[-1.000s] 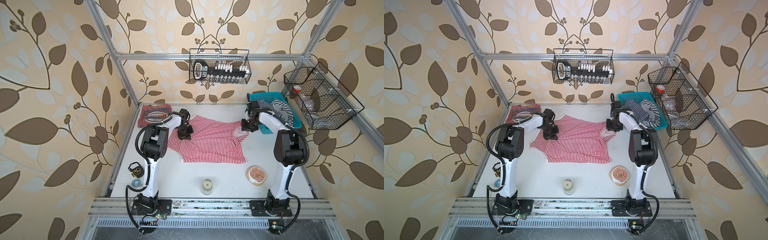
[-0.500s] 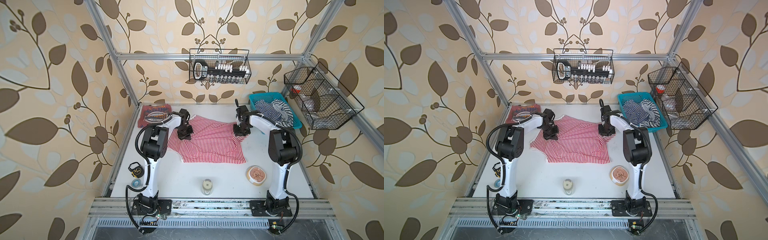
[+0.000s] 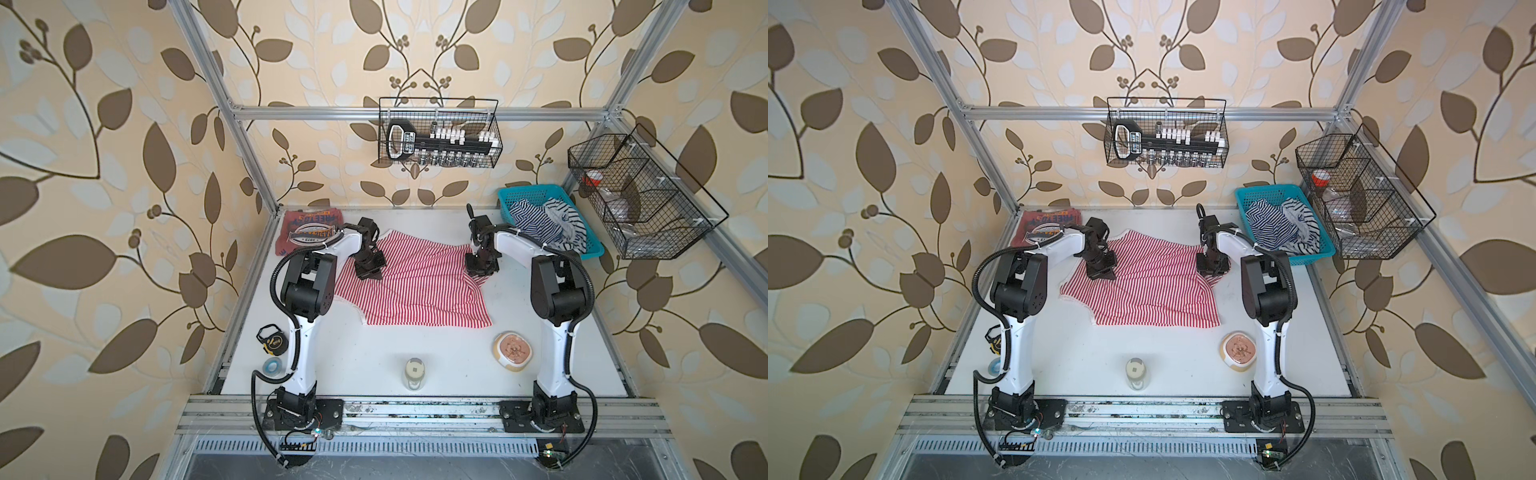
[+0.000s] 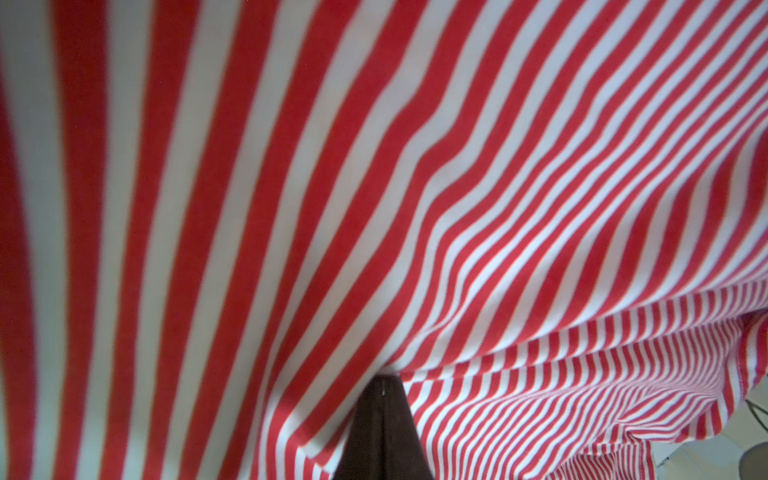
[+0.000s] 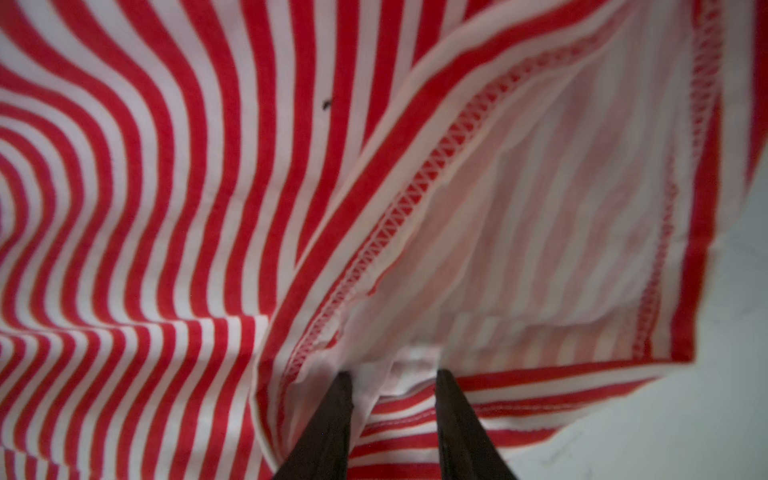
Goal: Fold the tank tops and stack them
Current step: 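Drag the strap toward the robot with the right gripper while the left gripper holds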
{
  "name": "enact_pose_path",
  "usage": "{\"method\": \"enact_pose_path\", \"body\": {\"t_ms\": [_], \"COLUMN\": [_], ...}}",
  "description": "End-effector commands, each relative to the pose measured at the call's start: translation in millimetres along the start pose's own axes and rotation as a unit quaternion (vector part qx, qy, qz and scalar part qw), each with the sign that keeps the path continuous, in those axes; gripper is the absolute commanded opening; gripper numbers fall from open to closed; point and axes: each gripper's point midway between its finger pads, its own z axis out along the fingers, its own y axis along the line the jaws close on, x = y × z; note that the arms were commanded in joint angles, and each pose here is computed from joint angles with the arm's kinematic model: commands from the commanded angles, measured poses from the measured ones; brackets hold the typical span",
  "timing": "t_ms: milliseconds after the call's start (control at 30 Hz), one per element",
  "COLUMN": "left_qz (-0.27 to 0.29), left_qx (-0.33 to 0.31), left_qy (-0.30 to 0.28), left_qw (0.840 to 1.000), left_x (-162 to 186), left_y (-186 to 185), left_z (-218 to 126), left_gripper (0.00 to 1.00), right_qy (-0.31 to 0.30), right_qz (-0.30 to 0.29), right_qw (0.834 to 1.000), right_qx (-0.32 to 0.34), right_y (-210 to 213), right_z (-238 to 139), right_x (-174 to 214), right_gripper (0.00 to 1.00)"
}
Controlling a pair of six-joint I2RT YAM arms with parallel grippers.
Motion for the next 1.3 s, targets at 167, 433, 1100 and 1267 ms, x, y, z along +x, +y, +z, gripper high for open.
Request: {"method": "enact_pose_path", "body": {"t_ms": [167,433,1100,1267], "left_qz": [-0.038,-0.040,-0.046,-0.045], "left_qx": [-0.124,-0.124,-0.129,-0.128], "left_qy": [0.051,0.049,0.044,0.044], "left_qw": [0.990,0.990,0.990,0.990], "left_x": [22,21,19,19], "left_y": [79,79,80,80], "left_z": [66,66,65,65], "left_gripper": [0.00,0.00,0.00,0.00], "right_qy": [0.028,0.031,0.024,0.028], "right_qz": [-0.012,-0.012,0.024,0.034], "right_qw": [0.999,0.999,0.998,0.997], "right_qx": [0.024,0.031,0.057,0.066], "right_y": [-7,-14,-57,-69], "right_z": [4,1,-17,-18], "right_x": [13,23,52,62], "right_gripper": [0.31,0.12,0.00,0.00]}}
